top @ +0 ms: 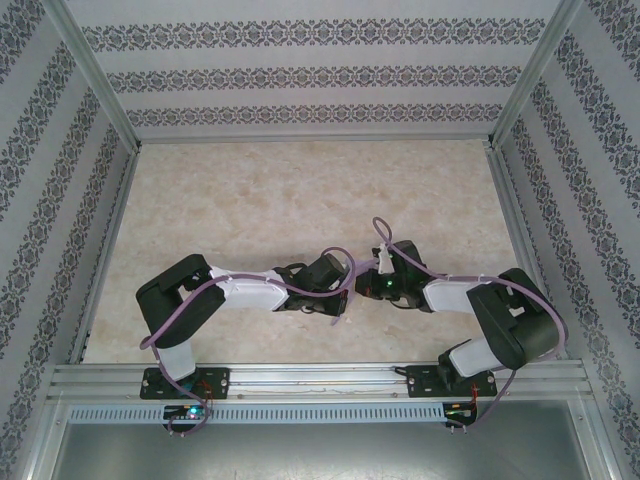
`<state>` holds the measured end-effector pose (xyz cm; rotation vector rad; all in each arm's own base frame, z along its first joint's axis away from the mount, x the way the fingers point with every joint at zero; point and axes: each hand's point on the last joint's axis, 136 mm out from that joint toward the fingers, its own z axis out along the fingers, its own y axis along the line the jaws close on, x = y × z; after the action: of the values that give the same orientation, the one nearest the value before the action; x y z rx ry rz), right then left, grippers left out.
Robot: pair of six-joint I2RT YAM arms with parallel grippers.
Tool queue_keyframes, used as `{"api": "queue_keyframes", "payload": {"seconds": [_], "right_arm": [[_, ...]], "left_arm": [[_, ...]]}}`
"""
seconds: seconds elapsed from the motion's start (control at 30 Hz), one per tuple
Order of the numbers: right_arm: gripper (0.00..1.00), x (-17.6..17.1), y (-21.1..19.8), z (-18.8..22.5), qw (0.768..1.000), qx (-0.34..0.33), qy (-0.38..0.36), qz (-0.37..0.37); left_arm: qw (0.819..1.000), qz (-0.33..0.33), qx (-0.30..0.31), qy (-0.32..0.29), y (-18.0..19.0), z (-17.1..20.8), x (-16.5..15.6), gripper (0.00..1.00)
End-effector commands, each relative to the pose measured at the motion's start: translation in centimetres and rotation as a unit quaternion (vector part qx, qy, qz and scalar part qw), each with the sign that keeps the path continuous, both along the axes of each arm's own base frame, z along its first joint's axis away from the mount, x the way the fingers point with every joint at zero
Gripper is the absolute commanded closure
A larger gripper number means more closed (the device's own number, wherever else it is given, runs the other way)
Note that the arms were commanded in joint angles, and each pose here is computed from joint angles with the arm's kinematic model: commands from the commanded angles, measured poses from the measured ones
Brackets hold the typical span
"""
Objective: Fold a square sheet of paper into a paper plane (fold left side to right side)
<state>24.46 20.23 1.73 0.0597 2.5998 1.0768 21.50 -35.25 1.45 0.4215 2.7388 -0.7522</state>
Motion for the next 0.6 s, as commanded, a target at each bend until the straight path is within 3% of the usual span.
{"api": "queue_keyframes", "payload": {"seconds": [0.0,0.57], "right_arm": [[1.00,1.3,-0.9,-0.2,1.000,-0.020,-0.010,-0.012],[1.00,4.7,-3.8,-0.2,0.998,-0.030,0.003,-0.050]], "left_arm": [[0.979,0.008,0.192,0.066,8.9,-6.9,-4.1,0.95],[0.978,0.011,0.197,0.070,9.4,-7.6,-4.4,0.95]]}}
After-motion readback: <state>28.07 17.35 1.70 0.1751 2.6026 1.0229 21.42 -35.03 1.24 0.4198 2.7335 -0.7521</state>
